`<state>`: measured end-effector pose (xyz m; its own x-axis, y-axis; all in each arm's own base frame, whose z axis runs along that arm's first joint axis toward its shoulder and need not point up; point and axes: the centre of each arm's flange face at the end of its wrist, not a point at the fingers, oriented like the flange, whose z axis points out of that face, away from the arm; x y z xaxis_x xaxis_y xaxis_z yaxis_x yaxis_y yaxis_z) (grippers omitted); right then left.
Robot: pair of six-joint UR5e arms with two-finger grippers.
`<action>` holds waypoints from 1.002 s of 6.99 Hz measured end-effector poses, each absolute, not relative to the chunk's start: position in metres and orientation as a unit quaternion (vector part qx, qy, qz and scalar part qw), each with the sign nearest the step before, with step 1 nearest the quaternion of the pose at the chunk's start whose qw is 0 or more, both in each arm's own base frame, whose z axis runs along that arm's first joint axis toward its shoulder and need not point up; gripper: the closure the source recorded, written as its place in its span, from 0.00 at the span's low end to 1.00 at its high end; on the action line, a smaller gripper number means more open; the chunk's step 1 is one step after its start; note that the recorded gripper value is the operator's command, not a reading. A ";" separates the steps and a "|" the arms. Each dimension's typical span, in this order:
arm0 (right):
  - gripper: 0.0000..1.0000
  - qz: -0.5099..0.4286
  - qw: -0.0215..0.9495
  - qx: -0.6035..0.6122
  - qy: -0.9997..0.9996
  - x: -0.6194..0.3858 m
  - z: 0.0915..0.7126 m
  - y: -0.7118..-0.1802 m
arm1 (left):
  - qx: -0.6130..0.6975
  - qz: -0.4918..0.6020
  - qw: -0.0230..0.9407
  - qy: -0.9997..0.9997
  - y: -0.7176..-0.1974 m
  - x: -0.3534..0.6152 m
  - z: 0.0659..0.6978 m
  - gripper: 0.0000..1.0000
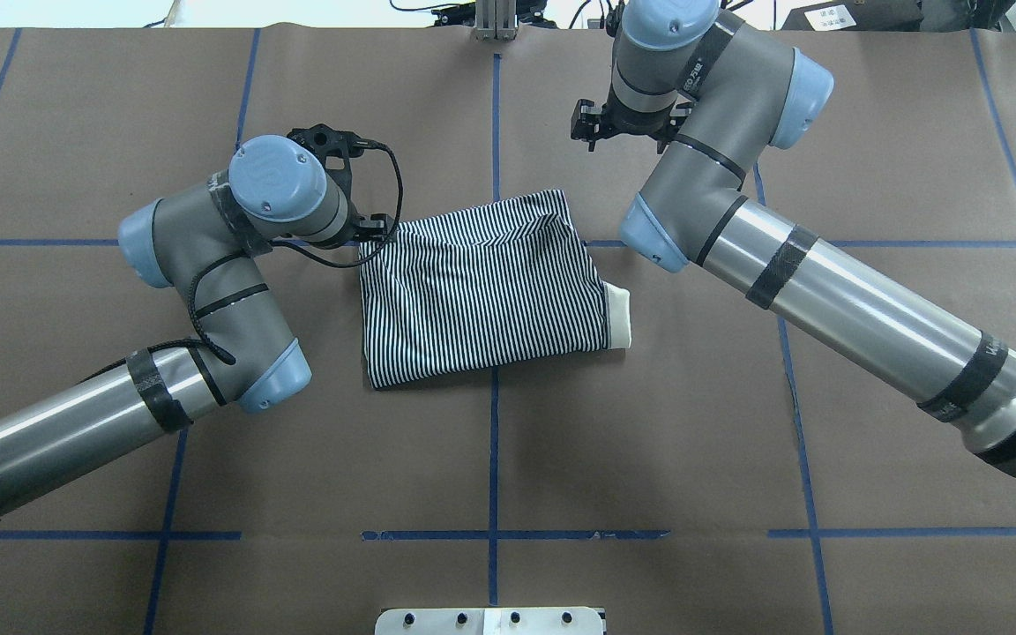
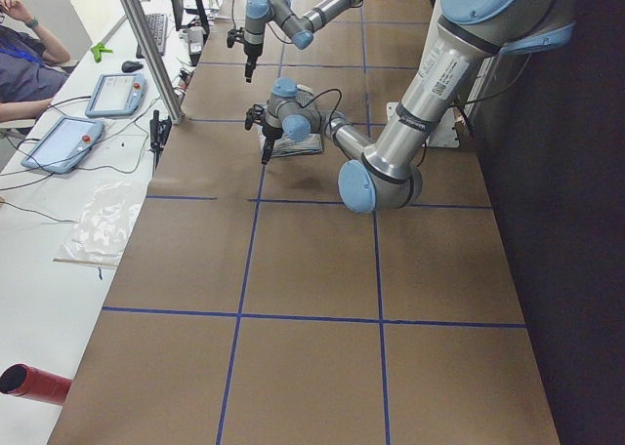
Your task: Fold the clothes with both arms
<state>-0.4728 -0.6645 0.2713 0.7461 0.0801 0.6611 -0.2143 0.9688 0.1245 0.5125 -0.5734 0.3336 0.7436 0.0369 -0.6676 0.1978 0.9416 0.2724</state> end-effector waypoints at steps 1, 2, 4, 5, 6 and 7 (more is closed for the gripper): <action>0.00 0.076 0.930 0.096 -0.347 -0.471 0.277 -0.663 | 0.178 -0.037 0.925 0.335 -0.597 0.491 0.349 0.00; 0.00 0.071 0.930 0.097 -0.349 -0.466 0.282 -0.661 | 0.199 -0.019 0.926 0.319 -0.621 0.460 0.355 0.00; 0.00 0.044 0.924 0.092 -0.368 -0.420 0.296 -0.662 | 0.234 0.049 0.914 0.328 -0.645 0.376 0.346 0.00; 0.00 0.016 0.921 0.094 -0.378 -0.372 0.324 -0.655 | 0.243 0.093 0.904 0.339 -0.638 0.324 0.354 0.00; 0.00 -0.018 0.919 0.102 -0.380 -0.312 0.362 -0.643 | 0.253 0.135 0.895 0.343 -0.625 0.271 0.368 0.00; 0.00 -0.052 0.920 0.111 -0.373 -0.248 0.407 -0.630 | 0.255 0.166 0.890 0.340 -0.611 0.221 0.384 0.00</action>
